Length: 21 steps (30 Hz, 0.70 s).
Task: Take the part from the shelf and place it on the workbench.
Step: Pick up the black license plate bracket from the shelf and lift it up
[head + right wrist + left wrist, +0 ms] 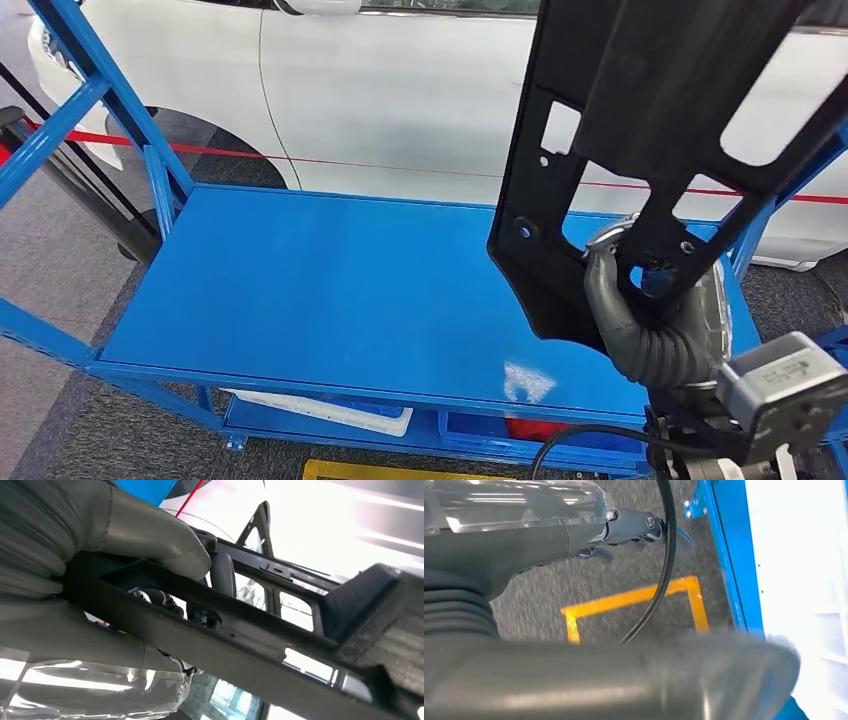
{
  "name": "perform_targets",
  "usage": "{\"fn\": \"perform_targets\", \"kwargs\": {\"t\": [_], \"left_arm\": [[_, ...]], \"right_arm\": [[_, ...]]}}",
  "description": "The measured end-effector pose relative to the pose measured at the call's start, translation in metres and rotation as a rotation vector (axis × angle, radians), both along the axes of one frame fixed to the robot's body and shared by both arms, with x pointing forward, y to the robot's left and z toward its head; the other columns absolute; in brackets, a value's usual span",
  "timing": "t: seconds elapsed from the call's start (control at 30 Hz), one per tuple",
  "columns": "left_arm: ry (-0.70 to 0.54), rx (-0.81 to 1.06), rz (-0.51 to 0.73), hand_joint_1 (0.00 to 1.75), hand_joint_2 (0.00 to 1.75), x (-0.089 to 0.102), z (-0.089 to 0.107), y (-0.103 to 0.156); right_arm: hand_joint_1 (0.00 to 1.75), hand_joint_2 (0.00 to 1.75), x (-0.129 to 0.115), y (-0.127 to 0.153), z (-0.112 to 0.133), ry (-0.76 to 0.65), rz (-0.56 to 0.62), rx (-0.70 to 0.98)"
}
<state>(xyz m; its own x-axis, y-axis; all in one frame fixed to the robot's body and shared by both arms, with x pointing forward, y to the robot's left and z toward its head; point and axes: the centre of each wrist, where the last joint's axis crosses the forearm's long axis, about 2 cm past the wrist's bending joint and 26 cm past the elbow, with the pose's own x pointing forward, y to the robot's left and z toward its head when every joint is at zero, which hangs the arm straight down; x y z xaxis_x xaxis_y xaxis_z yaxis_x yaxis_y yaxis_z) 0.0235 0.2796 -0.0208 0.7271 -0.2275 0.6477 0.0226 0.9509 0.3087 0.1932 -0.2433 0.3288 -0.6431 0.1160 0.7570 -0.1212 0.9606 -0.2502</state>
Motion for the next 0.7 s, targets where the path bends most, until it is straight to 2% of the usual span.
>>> {"fn": "perform_targets", "kwargs": {"t": [0.3,0.7], "left_arm": [[-0.045,-0.118,0.034,0.00,0.00,0.000,-0.004,-0.013],[-0.005,-0.113,-0.005,0.00,0.00,0.000,-0.007,-0.020]], "right_arm": [[1.75,1.75,-0.040,-0.004,-0.026,0.040,0.033,0.030],[1.75,1.75,-0.059,-0.002,-0.040,0.101,0.073,0.071]]}}
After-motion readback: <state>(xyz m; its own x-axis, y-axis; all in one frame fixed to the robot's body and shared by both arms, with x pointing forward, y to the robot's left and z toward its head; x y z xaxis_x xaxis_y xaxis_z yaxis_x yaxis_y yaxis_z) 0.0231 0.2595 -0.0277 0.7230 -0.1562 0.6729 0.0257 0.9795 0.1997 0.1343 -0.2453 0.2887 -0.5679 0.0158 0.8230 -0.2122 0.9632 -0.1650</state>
